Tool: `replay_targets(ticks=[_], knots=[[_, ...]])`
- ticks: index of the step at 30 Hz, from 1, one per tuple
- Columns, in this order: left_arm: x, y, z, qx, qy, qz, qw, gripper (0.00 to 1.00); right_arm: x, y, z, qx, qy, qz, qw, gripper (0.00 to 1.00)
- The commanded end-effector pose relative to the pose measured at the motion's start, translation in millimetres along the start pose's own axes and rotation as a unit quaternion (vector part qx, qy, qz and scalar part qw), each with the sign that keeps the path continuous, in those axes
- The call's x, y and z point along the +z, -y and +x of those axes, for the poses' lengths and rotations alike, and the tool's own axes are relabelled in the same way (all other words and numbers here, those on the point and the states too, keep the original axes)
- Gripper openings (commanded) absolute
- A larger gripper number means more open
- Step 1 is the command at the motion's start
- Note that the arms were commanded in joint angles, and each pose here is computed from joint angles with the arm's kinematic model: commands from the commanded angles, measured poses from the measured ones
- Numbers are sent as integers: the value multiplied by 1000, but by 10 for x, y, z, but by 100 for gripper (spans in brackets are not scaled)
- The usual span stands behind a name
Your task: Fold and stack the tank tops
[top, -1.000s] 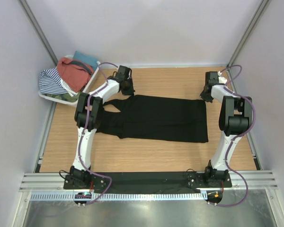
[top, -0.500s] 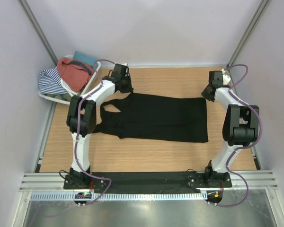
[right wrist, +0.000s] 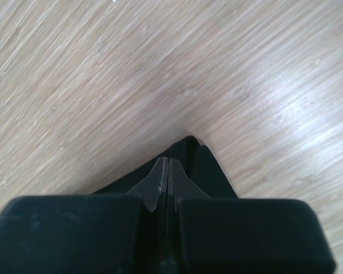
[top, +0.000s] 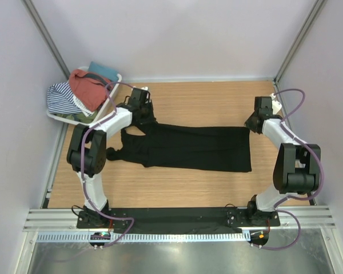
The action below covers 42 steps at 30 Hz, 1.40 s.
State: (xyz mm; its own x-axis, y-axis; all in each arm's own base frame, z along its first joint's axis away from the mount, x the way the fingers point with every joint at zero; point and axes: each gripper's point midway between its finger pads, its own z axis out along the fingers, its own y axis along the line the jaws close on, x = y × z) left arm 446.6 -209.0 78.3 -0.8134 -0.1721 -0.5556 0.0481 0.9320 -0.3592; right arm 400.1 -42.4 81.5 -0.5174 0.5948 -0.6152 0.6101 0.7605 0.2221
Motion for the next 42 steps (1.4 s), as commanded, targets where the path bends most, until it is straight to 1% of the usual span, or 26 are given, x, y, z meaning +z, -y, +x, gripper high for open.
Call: replay_targets(ticks=[1, 11, 12, 13, 14, 17, 23, 27, 38, 42], knots=[[-264, 168, -194, 3, 51, 24, 998, 0, -188, -30, -119, 20, 30, -21, 999, 1], [-485, 155, 156, 7, 48, 13, 999, 0, -481, 104, 95, 24, 25, -43, 998, 1], [-495, 131, 240, 8, 43, 8, 999, 0, -501, 125, 113, 24, 25, -42, 998, 1], [-554, 90, 217, 7, 55, -5, 998, 0, -516, 147, 129, 25, 26, -41, 998, 1], [-568, 41, 284, 4, 52, -12, 999, 0, -565, 168, 136, 26, 31, -44, 998, 1], [-674, -38, 301, 1, 65, -25, 998, 0, -633, 238, 162, 28, 36, -38, 998, 1], [-855, -74, 361, -1, 73, -24, 997, 0, -675, 334, 270, 34, 28, -28, 999, 1], [-890, -96, 477, -5, 65, -21, 998, 0, -708, 361, 357, 45, 24, -35, 998, 1], [-855, -210, 901, -15, 33, -27, 999, 0, -675, 534, 613, 67, 12, -20, 997, 1], [-824, -213, 1075, -17, 18, -31, 999, 0, -641, 547, 734, 74, -3, -24, 997, 1]])
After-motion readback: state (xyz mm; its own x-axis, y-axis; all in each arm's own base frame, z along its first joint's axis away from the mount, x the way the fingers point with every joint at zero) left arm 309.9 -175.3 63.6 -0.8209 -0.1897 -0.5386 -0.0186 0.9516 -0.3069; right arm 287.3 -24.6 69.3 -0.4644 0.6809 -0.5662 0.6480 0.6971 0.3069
